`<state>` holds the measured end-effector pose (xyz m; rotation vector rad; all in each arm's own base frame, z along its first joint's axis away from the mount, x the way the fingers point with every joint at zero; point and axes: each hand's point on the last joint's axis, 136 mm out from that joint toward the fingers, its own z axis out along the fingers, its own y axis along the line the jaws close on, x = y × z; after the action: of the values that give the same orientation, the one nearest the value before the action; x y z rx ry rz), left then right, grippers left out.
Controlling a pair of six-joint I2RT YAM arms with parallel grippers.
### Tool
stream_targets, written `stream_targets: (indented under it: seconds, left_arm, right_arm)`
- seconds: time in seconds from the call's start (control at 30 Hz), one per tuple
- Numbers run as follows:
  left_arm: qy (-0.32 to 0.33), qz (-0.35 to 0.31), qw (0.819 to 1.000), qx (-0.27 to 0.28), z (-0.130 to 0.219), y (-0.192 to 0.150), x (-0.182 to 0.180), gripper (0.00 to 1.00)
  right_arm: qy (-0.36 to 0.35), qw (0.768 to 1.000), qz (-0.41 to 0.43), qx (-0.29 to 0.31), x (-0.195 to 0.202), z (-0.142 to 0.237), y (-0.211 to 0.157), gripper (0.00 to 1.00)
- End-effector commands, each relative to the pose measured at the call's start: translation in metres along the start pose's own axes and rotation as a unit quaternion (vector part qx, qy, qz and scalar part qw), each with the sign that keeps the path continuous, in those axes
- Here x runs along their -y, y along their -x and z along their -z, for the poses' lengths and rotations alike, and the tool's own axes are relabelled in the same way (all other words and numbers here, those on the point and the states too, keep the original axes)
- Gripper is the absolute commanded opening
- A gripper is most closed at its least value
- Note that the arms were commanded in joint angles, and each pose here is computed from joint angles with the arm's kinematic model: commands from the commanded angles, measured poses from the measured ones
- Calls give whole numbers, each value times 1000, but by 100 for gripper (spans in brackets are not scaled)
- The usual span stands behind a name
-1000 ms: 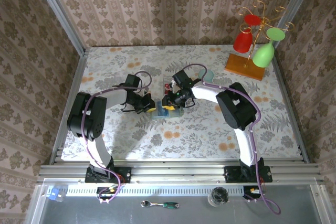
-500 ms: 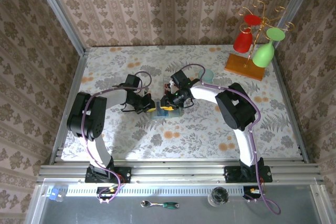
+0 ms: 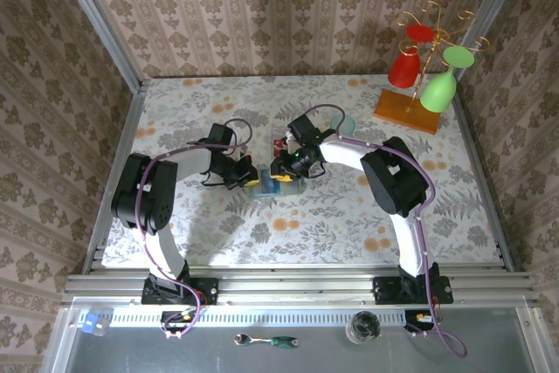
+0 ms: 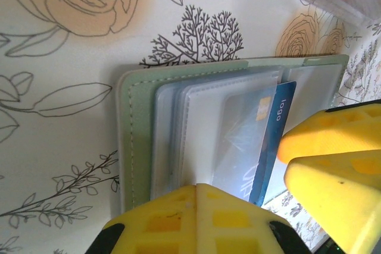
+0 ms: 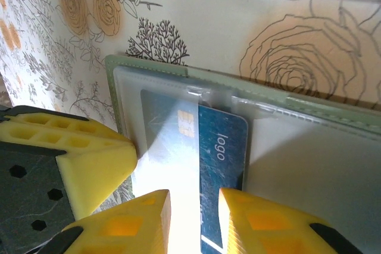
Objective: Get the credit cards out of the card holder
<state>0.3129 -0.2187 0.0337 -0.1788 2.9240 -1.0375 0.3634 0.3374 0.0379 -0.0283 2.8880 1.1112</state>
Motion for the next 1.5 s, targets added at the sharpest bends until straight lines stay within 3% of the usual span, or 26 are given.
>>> stream_targets:
  seconds: [0.0, 0.4, 1.0, 1.47]
  left_arm:
    - [-9, -17, 1000, -2, 6, 0, 14, 5]
    - [3, -8, 1000, -17, -9, -6, 1, 4]
    - [13, 1, 1000, -22, -10, -10, -10, 4]
    - [12, 3, 1000, -21, -9, -11, -12, 4]
  right_arm:
    - [-5, 1000, 11, 13, -7, 18, 2, 28]
    - [-33, 999, 3, 0, 11, 11, -5, 28]
    - [10, 1000, -10, -22, 5, -4, -8, 28]
    - [-54, 998, -4, -22, 24, -2, -12, 28]
